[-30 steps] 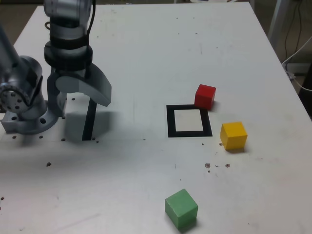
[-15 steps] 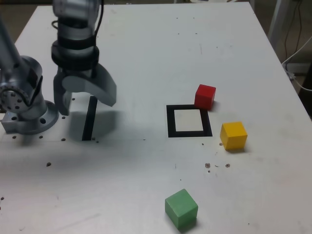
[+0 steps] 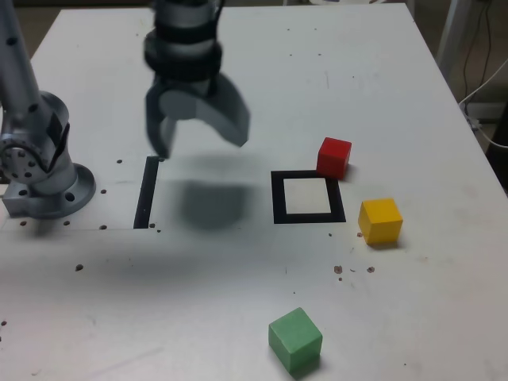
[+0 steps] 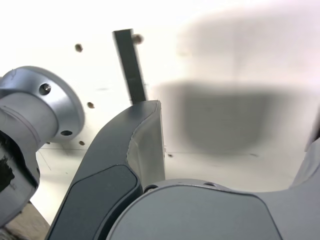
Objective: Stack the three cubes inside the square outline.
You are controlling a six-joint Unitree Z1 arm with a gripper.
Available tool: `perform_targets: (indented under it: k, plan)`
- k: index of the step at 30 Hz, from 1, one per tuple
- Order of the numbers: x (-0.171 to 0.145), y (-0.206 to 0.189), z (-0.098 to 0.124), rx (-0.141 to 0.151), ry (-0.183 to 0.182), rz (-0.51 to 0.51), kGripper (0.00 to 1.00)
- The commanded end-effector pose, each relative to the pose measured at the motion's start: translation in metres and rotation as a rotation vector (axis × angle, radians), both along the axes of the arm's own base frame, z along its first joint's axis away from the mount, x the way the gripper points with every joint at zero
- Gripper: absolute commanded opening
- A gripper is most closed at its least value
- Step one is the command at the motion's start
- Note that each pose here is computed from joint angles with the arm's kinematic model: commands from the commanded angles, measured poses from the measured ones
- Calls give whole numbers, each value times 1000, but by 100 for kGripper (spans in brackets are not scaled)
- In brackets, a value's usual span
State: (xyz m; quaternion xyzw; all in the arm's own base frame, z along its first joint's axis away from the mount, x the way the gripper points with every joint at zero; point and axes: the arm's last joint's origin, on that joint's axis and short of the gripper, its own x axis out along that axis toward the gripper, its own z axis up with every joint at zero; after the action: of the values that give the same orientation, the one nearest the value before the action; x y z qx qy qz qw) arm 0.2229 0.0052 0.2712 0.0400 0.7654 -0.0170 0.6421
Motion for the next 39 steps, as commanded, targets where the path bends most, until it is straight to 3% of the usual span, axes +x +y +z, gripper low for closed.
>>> perform_targets:
  k: [1,8,19,30,39]
  plan:
    - [11,1,6,11,-1,-25,100]
    - [44,4,18,29,-20,-145,100]
    - [103,6,15,34,-36,-308,99]
    - [157,17,-8,24,-9,-328,99]
    - [174,32,-25,-4,11,-319,97]
